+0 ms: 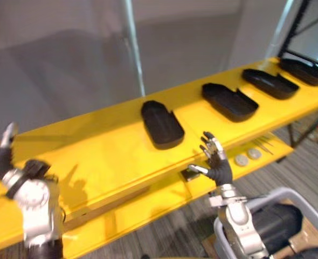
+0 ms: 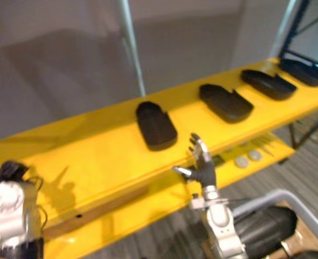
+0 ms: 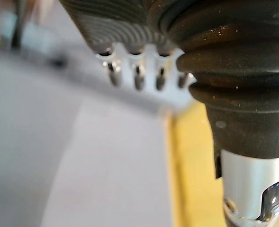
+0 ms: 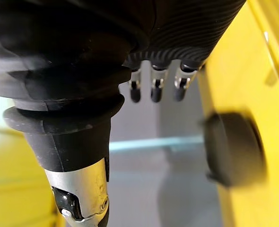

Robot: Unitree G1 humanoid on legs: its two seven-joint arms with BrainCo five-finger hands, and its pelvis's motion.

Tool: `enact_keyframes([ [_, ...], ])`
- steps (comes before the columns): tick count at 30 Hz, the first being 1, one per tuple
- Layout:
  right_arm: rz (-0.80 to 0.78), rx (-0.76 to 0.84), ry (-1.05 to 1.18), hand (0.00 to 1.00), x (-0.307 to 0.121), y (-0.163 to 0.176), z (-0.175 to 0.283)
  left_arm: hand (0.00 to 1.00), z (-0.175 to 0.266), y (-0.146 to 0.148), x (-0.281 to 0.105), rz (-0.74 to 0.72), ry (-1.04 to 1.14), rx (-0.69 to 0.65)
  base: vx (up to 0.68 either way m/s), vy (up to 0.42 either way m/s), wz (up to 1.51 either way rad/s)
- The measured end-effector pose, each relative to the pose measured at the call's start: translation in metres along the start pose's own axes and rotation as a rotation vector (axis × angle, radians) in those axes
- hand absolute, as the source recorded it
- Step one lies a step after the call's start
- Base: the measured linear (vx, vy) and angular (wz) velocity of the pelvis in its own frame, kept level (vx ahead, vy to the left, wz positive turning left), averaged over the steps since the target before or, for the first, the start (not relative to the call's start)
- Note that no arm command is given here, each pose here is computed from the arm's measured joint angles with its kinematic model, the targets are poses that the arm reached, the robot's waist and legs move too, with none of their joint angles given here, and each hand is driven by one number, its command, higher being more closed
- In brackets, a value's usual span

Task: Walk over and take plastic housings, then place them on the shelf

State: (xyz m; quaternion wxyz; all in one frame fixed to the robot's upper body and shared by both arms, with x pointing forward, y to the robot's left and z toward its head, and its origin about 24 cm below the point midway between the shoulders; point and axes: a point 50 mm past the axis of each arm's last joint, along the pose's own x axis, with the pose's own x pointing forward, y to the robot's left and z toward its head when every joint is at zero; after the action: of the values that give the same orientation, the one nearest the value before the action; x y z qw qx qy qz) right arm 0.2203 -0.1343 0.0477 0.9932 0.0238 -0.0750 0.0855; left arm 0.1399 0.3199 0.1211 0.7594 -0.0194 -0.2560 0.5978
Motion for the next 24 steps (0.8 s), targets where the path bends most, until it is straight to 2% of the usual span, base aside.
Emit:
enact_keyframes([
  [9,-0.081,0.012,0.193,1.00,-0.012,-0.001,-0.036,0.00,-0.055,0.111,-0.053,0.404,0.283,0.491,-0.03,-0.011,0.10],
  [12,-0.122,0.009,0.218,1.00,-0.014,-0.003,-0.042,0.00,-0.069,0.141,-0.067,0.518,0.337,0.633,0.00,-0.002,0.03],
  [15,-0.171,0.015,0.264,1.00,-0.016,-0.005,-0.051,0.00,-0.081,0.167,-0.083,0.570,0.409,0.743,0.01,-0.001,0.01],
  [17,-0.202,0.032,0.304,1.00,-0.018,-0.005,-0.059,0.00,-0.087,0.173,-0.090,0.563,0.450,0.742,0.03,-0.006,0.06],
  [20,-0.237,0.023,0.333,1.00,-0.014,-0.009,-0.068,0.00,-0.098,0.170,-0.099,0.434,0.522,0.709,0.03,-0.015,0.15],
  [24,-0.281,-0.031,0.292,1.00,0.011,-0.018,-0.066,0.00,-0.117,0.168,-0.118,0.370,0.682,0.647,0.03,-0.014,0.08],
])
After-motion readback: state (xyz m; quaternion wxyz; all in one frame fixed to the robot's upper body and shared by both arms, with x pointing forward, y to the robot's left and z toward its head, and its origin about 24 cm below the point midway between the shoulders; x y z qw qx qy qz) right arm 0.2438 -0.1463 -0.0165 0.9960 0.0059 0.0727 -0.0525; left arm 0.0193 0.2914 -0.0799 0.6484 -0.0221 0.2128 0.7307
